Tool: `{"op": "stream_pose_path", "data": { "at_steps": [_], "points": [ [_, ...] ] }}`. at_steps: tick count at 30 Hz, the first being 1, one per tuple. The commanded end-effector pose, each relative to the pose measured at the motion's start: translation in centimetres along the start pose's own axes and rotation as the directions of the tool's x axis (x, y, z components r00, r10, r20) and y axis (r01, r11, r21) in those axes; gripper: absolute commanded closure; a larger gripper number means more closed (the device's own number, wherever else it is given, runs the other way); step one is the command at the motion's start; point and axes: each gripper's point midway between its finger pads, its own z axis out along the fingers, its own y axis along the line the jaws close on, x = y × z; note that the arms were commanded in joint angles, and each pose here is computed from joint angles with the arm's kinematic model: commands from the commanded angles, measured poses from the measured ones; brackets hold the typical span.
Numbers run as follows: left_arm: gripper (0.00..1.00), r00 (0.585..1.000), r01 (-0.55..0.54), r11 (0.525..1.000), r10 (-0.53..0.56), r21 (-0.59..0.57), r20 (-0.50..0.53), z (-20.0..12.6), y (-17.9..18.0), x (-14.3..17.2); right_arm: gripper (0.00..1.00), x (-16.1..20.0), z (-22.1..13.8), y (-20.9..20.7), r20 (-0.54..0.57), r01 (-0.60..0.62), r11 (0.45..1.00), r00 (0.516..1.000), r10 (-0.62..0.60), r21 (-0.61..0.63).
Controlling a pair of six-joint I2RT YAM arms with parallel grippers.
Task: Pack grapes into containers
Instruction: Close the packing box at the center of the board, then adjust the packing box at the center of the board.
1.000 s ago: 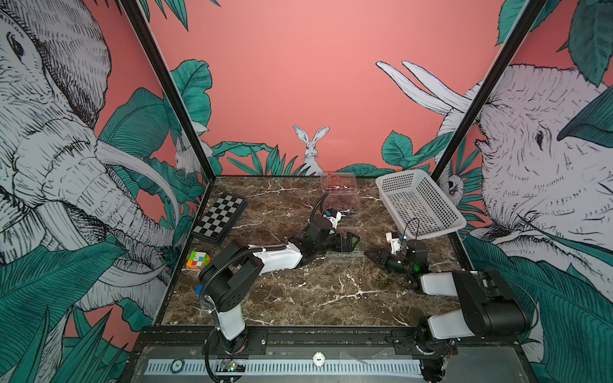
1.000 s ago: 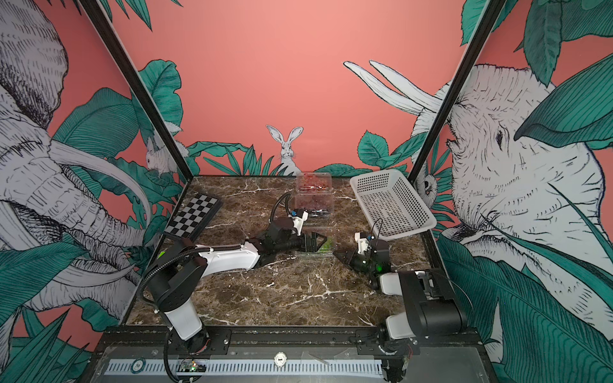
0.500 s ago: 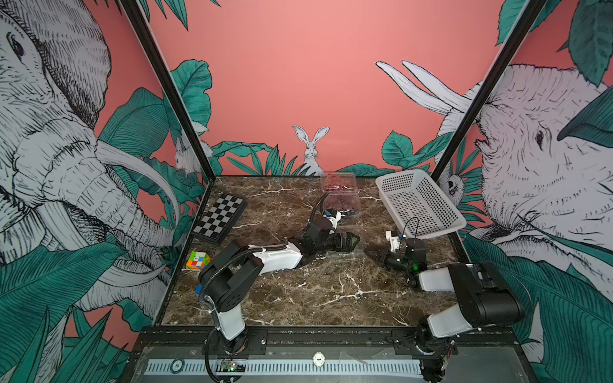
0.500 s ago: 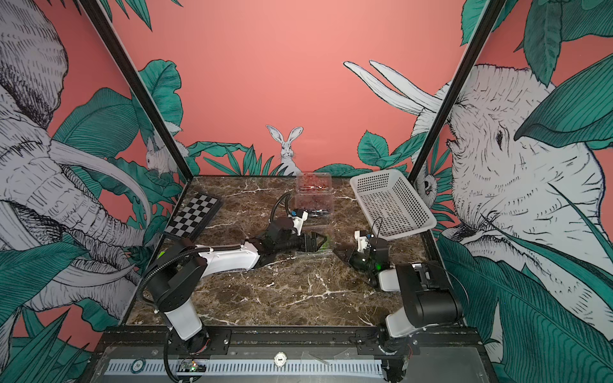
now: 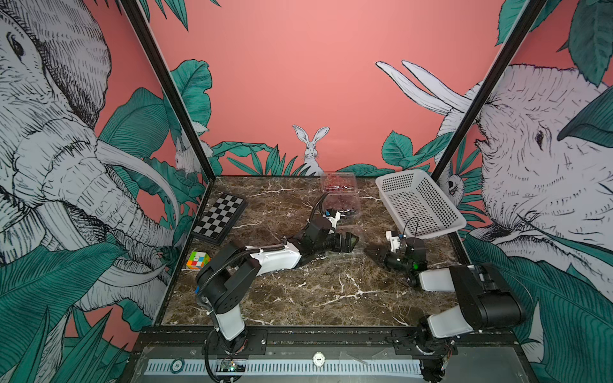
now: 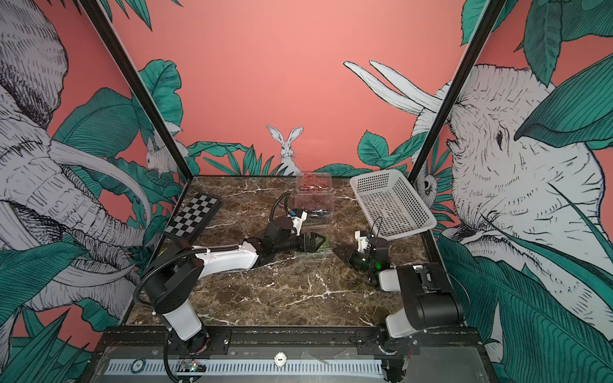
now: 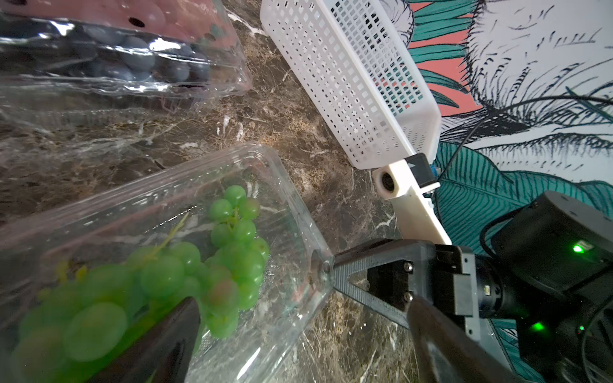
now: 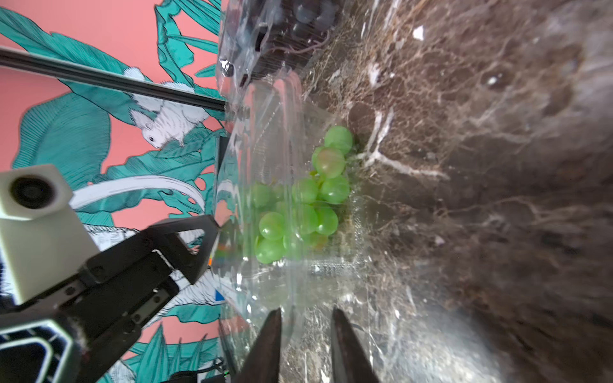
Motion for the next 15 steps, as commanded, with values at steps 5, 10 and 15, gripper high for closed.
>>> {"op": "stream_pose_path", "data": {
  "at_steps": [5, 10, 15],
  "points": [
    [0.01, 0.995, 0.025, 0.989, -0.011, -0.146, 0.096, -5.6, 1.7, -3.4, 0.56, -0.9, -2.0, 1.2, 0.026, 0.062, 0.993, 0.998, -0.065, 0.101],
    [0.01, 0.981, 0.147, 0.967, -0.115, -0.209, 0.157, -8.5, 5.6, -3.8, 0.39, -2.4, -3.8, 1.6, 0.065, 0.122, 0.966, 0.988, -0.140, 0.227],
    [0.01, 0.966, 0.247, 0.944, -0.222, -0.221, 0.133, -8.5, 8.9, -3.2, 0.09, -3.9, -3.1, 2.9, 0.057, 0.136, 0.967, 0.987, -0.151, 0.217]
  ]
}}
